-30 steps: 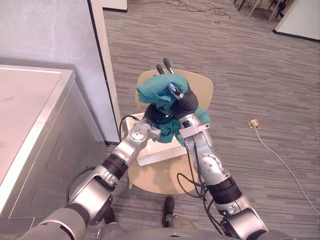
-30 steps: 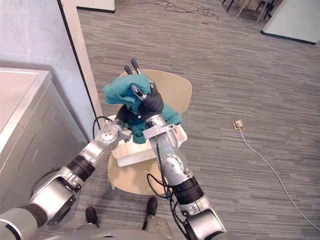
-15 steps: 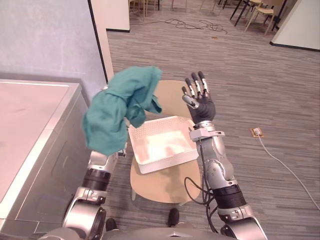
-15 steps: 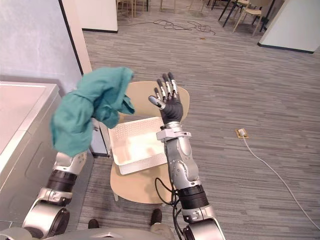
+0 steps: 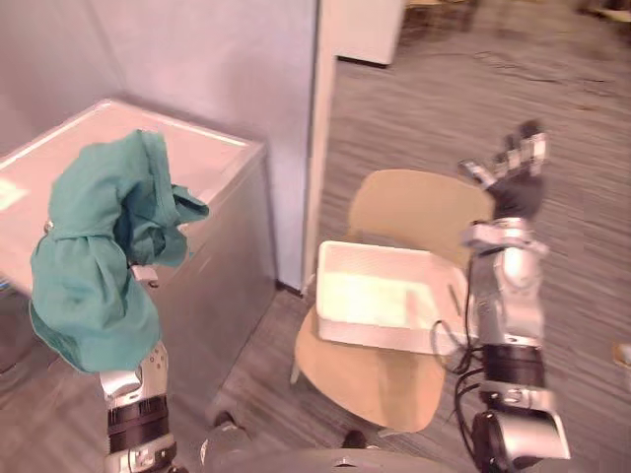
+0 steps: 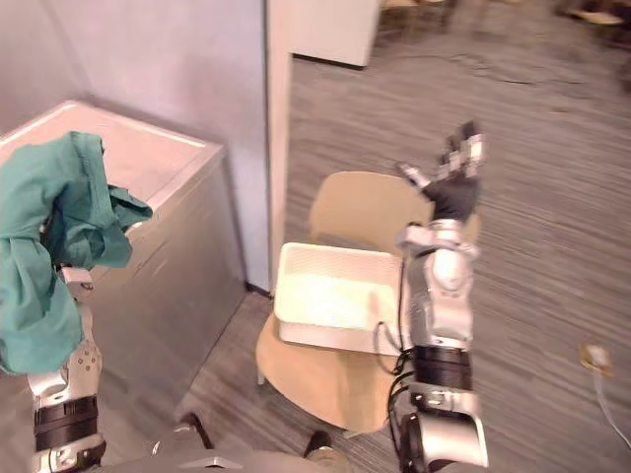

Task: Pick up the laundry basket with both hands and put the clothes into the washing machine.

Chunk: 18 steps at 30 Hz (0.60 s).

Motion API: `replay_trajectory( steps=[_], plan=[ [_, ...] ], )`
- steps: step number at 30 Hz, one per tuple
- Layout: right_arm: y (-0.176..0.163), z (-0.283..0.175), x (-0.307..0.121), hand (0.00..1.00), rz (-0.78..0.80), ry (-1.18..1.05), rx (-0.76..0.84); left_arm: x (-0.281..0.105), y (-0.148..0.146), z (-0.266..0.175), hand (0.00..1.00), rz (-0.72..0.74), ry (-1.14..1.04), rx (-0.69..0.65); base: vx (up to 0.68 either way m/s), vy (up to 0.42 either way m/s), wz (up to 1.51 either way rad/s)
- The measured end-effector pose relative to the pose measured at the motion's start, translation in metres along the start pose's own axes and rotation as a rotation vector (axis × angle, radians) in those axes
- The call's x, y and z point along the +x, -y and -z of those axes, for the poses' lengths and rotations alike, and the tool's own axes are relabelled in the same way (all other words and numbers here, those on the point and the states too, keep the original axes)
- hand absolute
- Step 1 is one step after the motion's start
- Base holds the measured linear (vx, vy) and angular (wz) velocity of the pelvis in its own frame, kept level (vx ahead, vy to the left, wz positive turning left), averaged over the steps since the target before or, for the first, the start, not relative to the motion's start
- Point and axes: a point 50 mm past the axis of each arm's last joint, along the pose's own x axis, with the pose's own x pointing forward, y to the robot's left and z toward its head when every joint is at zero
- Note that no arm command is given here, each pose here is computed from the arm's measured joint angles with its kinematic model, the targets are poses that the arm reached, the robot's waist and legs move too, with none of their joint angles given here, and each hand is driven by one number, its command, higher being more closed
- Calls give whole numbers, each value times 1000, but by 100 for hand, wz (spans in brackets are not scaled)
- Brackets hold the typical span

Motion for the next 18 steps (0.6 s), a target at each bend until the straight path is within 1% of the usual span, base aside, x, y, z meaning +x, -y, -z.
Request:
replay_trajectory(
  steps=[1, 2, 4, 5, 7, 8, 10, 12, 15, 17, 18],
  plan=[
    [13, -5, -3, 0, 48, 17, -34, -8, -1, -1, 100, 7, -6, -5, 15, 114, 157],
    [27, -9, -9, 0, 100, 32, -75, -11, 5, -5, 100, 42, 5, -23, -22, 121, 175],
    [39, -4, -17, 0, 171, 3, -96, -15, 7, -7, 100, 61, 19, -24, -67, 146, 136],
    [42, 7, -29, 0, 197, -53, -106, -20, 5, -4, 100, 56, -2, -22, -59, 145, 98],
    [42, 17, -42, 0, 230, -110, -110, -26, 4, 1, 100, 56, -31, -25, -100, 265, 74],
    [37, 22, -46, 0, 239, -140, -83, -30, 0, 4, 100, 59, -57, -8, -129, 316, 41],
    [31, 18, -48, 0, 237, -124, -65, -34, -5, 7, 100, 48, -91, 10, -144, 361, 24],
    [25, 13, -47, 0, 219, -101, -81, -38, -8, 12, 100, 35, -120, 12, -108, 404, 15],
    [21, 10, -52, 0, 209, -93, -75, -43, -2, 25, 100, 75, -183, 12, -50, 406, 52],
    [28, 14, -68, 0, 222, -140, -128, -50, 10, 36, 100, 125, -241, -1, 8, 286, 116],
    [29, 16, -73, 0, 226, -153, -130, -51, 13, 38, 100, 137, -250, -5, 51, 173, 144]
  ],
)
